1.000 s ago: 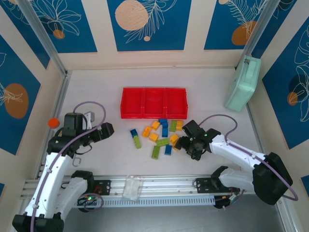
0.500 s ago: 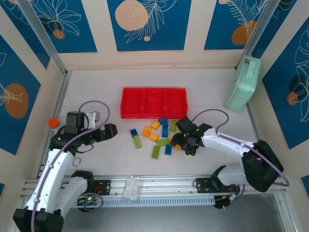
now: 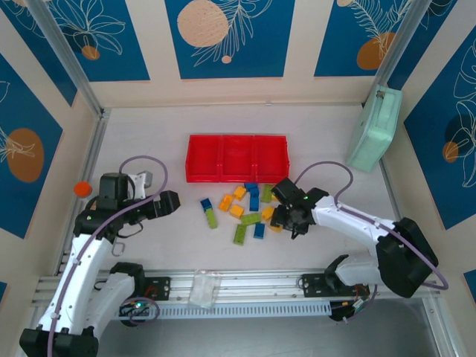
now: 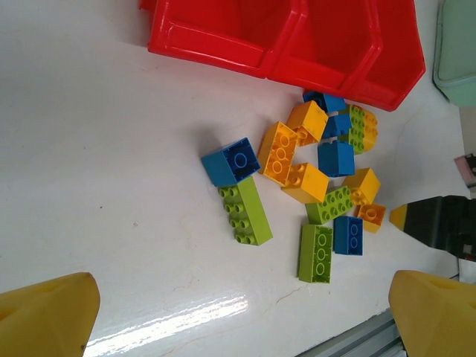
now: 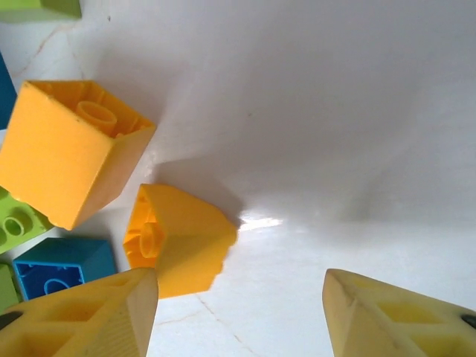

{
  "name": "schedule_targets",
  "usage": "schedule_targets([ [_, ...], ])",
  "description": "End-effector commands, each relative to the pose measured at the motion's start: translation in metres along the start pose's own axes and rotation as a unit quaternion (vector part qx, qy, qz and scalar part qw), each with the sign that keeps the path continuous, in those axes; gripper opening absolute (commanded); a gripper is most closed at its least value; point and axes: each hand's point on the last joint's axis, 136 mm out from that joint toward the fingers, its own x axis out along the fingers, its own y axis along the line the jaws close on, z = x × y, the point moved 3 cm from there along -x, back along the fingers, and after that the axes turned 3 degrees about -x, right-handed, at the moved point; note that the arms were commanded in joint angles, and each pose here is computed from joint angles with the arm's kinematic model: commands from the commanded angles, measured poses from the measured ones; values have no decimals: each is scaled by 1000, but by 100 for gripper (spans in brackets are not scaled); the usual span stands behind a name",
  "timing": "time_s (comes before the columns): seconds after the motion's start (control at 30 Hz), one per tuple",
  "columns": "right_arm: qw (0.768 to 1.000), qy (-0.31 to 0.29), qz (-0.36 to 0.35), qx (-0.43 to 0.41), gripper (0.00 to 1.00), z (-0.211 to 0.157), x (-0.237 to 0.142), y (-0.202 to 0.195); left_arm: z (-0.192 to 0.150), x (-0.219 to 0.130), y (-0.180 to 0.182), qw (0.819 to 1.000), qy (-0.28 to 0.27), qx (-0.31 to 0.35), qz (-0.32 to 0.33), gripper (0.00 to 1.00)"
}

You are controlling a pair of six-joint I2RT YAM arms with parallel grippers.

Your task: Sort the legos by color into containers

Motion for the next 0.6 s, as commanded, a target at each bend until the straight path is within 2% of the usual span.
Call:
schedule_targets([
  [0.0,1000,-9,8,-15,64,1,-11,-9,-1,-1,-2,1000,-2,12,-3,99],
  [0.17,986,-21,117,-115,80,3,-26,23,-1,-4,-3,1000,-9,16,-5,99],
  [0.3,974,-14,115,-194,87,1,-42,29,-1,-6,-4,1000,-16,20,-7,99],
  [0.43,962,29,108,-248,90,-3,-69,36,-1,-8,-4,1000,-20,19,-3,99],
  [0.5,950,25,128,-283,90,-3,-90,51,-1,-9,-3,1000,-23,19,-1,99],
  [0.57,921,-9,139,-364,90,-5,-113,66,-1,-9,-3,1000,-24,19,0,99],
])
